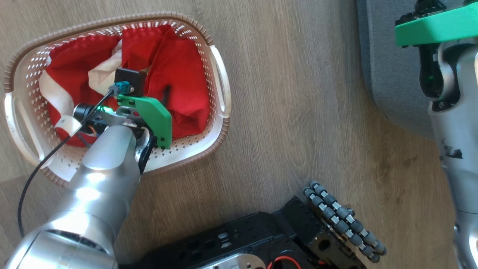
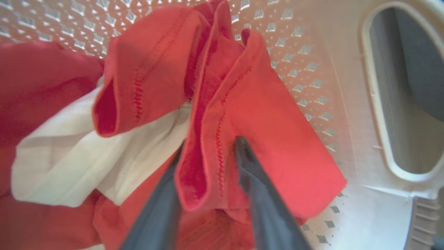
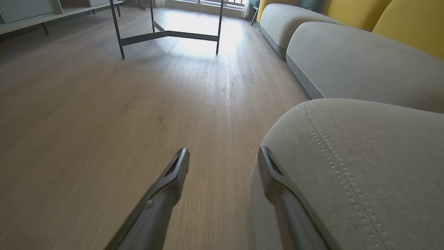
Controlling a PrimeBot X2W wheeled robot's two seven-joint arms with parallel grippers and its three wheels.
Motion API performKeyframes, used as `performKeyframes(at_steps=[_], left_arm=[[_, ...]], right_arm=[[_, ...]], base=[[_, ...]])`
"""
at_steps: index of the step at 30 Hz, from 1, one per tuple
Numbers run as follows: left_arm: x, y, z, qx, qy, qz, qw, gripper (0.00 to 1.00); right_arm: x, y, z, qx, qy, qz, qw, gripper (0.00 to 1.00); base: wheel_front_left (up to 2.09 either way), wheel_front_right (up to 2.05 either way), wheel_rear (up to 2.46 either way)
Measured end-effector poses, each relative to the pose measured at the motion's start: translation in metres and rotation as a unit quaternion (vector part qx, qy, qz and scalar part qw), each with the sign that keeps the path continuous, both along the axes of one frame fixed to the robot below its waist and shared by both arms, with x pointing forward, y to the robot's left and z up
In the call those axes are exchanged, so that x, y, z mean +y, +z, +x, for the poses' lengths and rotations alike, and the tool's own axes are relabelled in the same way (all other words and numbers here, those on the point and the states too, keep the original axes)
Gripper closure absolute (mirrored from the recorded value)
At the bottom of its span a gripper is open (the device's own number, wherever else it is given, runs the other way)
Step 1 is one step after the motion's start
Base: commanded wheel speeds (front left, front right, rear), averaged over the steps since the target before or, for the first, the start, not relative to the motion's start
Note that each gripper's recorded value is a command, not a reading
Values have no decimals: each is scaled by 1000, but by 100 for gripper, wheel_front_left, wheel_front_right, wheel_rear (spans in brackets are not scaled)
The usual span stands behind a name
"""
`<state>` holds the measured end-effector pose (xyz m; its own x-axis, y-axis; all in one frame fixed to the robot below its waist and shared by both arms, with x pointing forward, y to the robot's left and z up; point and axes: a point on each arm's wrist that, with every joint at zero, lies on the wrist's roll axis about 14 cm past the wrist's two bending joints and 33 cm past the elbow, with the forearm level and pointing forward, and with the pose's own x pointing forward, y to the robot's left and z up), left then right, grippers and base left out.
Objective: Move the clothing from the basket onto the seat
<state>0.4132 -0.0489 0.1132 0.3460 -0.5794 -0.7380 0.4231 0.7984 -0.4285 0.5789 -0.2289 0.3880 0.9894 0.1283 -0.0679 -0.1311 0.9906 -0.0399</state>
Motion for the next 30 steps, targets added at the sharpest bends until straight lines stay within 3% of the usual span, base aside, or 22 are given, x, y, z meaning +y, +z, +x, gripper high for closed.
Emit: performKeyframes(at_steps=[6, 19, 30], left_arm=[[0, 6, 0, 1, -2, 1, 1000, 100], [21, 75, 27, -76, 31, 3, 997, 100], [32, 173, 66, -210, 65, -30, 975, 100]], right_arm=[[0, 12, -1, -10, -4, 4, 1000, 0], [21, 67, -17, -47, 14, 26, 998, 0], [51, 98, -35, -63, 43, 50, 996, 0]], base=[[0, 0, 0], [0, 0, 0], [0, 0, 0]])
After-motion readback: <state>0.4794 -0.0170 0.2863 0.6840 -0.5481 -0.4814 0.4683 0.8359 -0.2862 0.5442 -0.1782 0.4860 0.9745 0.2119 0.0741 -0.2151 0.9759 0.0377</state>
